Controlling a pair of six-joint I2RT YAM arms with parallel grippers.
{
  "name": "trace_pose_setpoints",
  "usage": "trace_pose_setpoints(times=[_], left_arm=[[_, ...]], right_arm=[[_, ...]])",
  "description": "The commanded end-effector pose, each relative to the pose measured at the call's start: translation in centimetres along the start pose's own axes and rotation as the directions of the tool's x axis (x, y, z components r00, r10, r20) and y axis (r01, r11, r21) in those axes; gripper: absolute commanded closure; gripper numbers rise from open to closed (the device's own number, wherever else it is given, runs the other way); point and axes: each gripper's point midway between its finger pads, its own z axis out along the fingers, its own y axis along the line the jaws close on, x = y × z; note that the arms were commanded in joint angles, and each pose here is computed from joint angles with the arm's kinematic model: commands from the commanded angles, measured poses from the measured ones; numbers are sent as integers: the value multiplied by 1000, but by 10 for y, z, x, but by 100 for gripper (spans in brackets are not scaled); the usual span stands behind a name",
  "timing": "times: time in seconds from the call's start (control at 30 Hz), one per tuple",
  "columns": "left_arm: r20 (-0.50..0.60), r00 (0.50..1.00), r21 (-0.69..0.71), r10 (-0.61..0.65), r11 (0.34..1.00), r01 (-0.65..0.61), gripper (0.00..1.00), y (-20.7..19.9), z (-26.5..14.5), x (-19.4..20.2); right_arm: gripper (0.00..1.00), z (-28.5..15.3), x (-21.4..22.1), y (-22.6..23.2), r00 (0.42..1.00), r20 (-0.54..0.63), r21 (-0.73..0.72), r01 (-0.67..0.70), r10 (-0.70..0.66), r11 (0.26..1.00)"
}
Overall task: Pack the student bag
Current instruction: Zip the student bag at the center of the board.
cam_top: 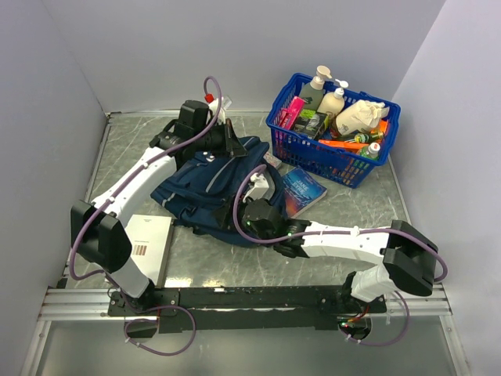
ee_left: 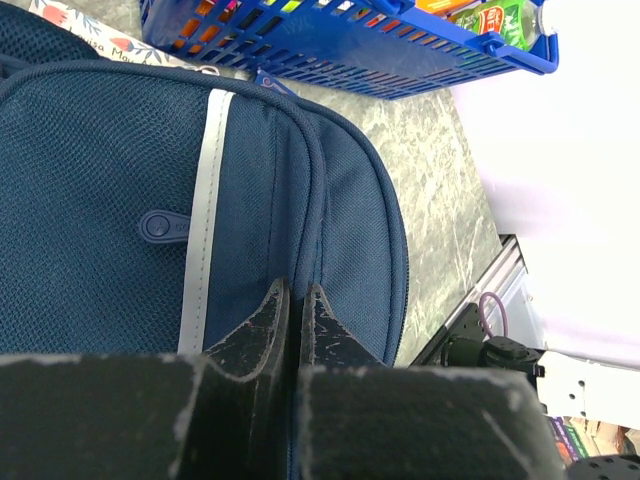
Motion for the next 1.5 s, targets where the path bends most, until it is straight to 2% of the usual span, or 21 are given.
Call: trace_pose_setpoints(times=[0.0, 0.27, 0.37, 0.43, 0.6, 0.73, 0.97, 1.07, 1.1, 1.2, 1.23, 1.3, 1.37, 1.43, 1.47], left_arm=[[197, 977, 199, 82, 972, -122, 99, -75, -33, -62], [202, 976, 192, 78, 974, -118, 99, -74, -30, -66], [201, 977, 194, 72, 975, -112, 99, -73, -28, -66], [196, 978, 191, 67, 976, -105, 99, -70, -26, -63], [158, 986, 185, 47, 980, -77, 99, -60, -19, -47], [151, 988, 195, 39, 978, -69, 99, -61, -20, -44], [144, 988, 201, 47, 977, -76, 99, -62, -22, -41], [143, 988, 187, 58, 979, -84, 99, -58, -20, -39], [141, 988, 182, 60, 980, -86, 99, -56, -19, -38], [117, 990, 162, 78, 982, -96, 91, -47, -13, -31], [106, 990, 156, 89, 982, -105, 79, -45, -12, -29], [53, 988, 134, 147, 979, -153, 68, -36, -9, -20], [-7, 975, 120, 223, 968, -221, 63, -24, -15, -13], [-32, 972, 113, 234, 967, -229, 57, -2, -25, -17], [-85, 963, 206, 258, 950, -236, 55, -4, -36, -3]], right_arm=[[37, 1, 19, -34, 999, -33, 88, -24, 27, 996], [40, -1, 21, -58, 995, 2, 126, -95, 96, 987], [51, 1, 14, -65, 993, 44, 137, -117, 112, 984], [55, 4, 9, -62, 992, 59, 129, -118, 111, 985], [55, 11, -5, -49, 993, 89, 101, -90, 81, 991], [52, 18, -10, -48, 994, 101, 119, -62, 50, 991], [52, 23, -30, -38, 986, 164, 107, -31, 13, 994], [60, 18, -35, -30, 983, 185, 81, 1, -16, 997], [70, 17, -39, -28, 981, 194, 77, 8, -23, 997], [86, 11, -38, -23, 983, 177, 77, 35, -48, 996], [89, 10, -34, -26, 985, 162, 86, 44, -58, 995], [95, 4, -30, -29, 988, 145, 86, 43, -55, 995], [99, -2, -28, -32, 990, 133, 89, 41, -52, 995], [100, -6, -26, -35, 991, 122, 88, 44, -55, 995], [100, -10, -28, -34, 991, 124, 88, 42, -53, 995]])
